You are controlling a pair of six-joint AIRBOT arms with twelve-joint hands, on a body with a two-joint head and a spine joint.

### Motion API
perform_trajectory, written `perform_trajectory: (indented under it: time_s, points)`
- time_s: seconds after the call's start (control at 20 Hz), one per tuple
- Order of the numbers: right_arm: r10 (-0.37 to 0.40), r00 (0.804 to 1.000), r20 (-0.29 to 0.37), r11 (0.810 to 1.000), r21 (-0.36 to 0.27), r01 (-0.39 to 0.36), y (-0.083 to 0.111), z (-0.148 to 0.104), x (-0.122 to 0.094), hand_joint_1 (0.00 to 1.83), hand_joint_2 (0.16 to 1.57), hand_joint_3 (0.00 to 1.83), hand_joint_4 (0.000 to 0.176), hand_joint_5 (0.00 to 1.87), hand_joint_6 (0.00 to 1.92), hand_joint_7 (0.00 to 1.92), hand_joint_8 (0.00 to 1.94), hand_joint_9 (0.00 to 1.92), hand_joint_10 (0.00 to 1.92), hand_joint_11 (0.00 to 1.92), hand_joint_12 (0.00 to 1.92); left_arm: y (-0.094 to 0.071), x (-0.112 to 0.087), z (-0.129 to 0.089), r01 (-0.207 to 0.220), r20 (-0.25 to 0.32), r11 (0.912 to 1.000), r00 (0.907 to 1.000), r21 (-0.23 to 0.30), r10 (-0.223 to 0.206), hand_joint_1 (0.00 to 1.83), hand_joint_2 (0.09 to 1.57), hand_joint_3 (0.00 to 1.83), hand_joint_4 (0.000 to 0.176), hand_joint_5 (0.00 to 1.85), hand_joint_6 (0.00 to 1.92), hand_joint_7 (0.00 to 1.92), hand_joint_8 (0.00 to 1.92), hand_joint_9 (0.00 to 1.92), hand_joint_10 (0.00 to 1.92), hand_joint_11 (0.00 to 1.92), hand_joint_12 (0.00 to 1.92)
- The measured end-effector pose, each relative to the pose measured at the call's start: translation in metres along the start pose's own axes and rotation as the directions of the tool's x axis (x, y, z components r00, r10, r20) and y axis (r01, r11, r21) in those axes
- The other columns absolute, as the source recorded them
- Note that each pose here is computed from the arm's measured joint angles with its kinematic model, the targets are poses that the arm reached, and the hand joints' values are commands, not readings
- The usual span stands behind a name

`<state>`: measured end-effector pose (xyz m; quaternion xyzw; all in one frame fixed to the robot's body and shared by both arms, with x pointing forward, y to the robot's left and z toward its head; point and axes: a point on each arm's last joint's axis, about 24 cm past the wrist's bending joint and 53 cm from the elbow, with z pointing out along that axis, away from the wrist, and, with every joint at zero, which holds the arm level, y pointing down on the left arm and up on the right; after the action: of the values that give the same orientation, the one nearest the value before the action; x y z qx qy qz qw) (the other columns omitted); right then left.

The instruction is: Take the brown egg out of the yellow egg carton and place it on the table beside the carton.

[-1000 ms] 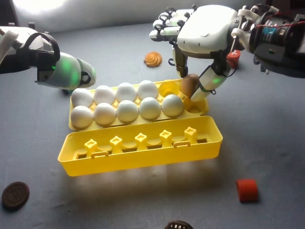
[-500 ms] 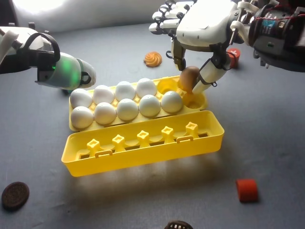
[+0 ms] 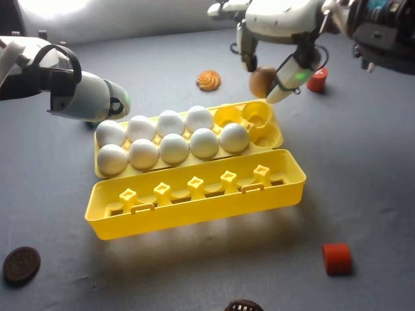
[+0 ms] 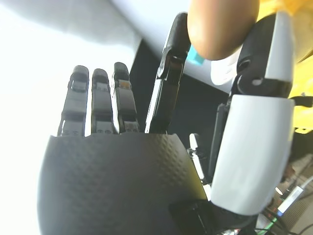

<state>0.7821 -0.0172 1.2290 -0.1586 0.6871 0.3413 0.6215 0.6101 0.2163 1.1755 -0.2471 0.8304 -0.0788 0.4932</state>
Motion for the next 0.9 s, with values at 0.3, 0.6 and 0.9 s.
perform_trajectory:
  time_s: [0.3, 0.6, 0.9]
  points:
    - [-0.006, 1.000, -0.010, 0.999, 0.043, 0.007, -0.020, -0.014, -0.004, 1.10, 0.99, 0.00, 0.176, 1.29, 0.47, 0.14, 0.00, 0.00, 0.00, 0.00, 0.00, 0.000, 0.000, 0.000, 0.000, 0.000, 1.0000, 1.0000, 0.000, 0.000, 0.00, 1.23, 0.00, 0.000, 0.14, 0.00, 0.16, 0.00, 0.13, 0.00, 0.00, 0.22]
    - [0.003, 0.999, -0.043, 0.999, 0.042, -0.001, -0.021, -0.018, 0.017, 1.09, 0.99, 0.00, 0.176, 1.29, 0.47, 0.14, 0.00, 0.00, 0.00, 0.00, 0.00, 0.000, 0.000, 0.000, 0.000, 0.000, 1.0000, 1.0000, 0.000, 0.000, 0.00, 1.23, 0.00, 0.000, 0.12, 0.00, 0.12, 0.00, 0.10, 0.00, 0.00, 0.17]
    - [-0.011, 0.998, -0.069, 0.999, 0.037, 0.014, -0.023, -0.021, 0.035, 1.08, 1.00, 0.00, 0.176, 1.25, 0.55, 0.15, 0.00, 0.00, 0.00, 0.00, 0.00, 0.000, 0.000, 0.000, 0.000, 0.001, 1.0000, 1.0000, 0.001, 0.000, 0.00, 1.24, 0.00, 0.000, 0.14, 0.01, 0.13, 0.00, 0.11, 0.00, 0.00, 0.23]
